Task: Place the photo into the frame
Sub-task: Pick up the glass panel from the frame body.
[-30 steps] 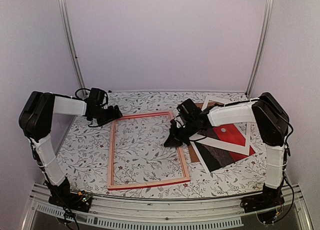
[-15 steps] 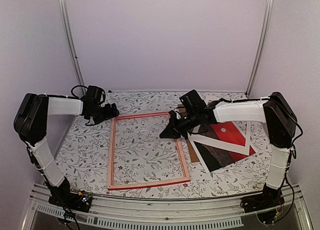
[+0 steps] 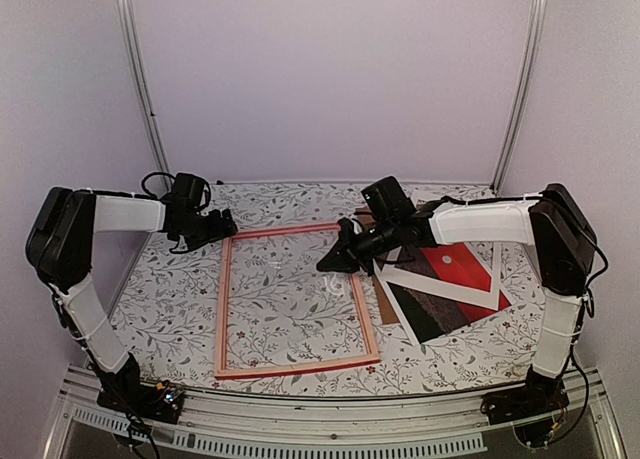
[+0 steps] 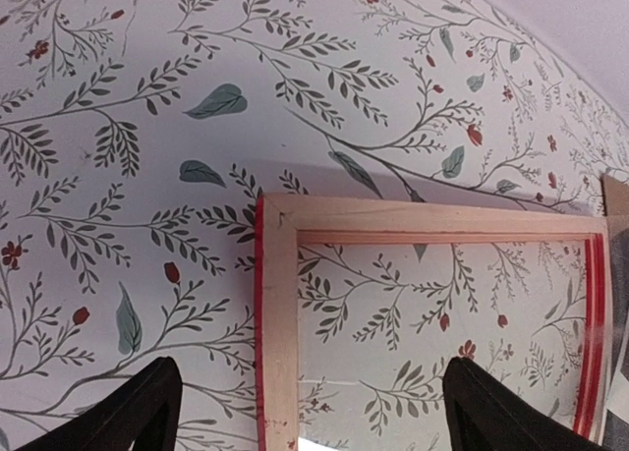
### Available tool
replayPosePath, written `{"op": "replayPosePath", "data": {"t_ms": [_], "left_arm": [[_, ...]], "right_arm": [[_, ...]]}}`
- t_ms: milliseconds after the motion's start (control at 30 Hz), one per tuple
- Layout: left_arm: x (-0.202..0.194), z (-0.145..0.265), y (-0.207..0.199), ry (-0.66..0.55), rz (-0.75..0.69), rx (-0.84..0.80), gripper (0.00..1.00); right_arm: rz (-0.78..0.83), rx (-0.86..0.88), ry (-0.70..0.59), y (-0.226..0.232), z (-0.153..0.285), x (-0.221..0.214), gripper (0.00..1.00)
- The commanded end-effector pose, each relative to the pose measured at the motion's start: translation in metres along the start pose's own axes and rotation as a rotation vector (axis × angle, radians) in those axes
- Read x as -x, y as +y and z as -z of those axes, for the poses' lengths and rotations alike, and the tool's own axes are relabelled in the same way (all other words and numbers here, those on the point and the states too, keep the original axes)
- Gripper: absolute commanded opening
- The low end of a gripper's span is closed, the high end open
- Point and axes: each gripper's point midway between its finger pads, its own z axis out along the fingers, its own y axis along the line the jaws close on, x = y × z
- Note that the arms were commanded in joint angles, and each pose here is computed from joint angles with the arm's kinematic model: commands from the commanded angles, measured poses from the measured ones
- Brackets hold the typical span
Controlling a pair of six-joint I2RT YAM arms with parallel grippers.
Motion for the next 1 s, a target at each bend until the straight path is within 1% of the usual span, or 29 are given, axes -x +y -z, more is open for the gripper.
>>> {"op": "replayPosePath", "data": {"t_ms": [0, 667, 733, 967], "left_arm": [[0.0004, 0.0102, -0.0072, -0.011, -0.023, -0.007, 0.95], [-0.0064, 0.0106, -0.0088, 0.002, -0.037, -0.007, 0.95], [-0.0041, 0.0118, -0.0045, -0.013, -0.040, 0.017, 0.95], [-0.0026, 0.0135, -0.0048, -0.018, -0.041, 0.018, 0.95]], "right_arm": [[0.012, 0.060, -0.004, 0.0199, 0.0113, -0.0030, 0.00], [0.001, 0.090, 0.000, 0.0290, 0.0158, -0.0063, 0.00], [-0.002, 0.089, -0.001, 0.0282, 0.0163, -0.0062, 0.00], [-0.009, 0.088, -0.003, 0.0270, 0.0177, -0.0084, 0.00]]}}
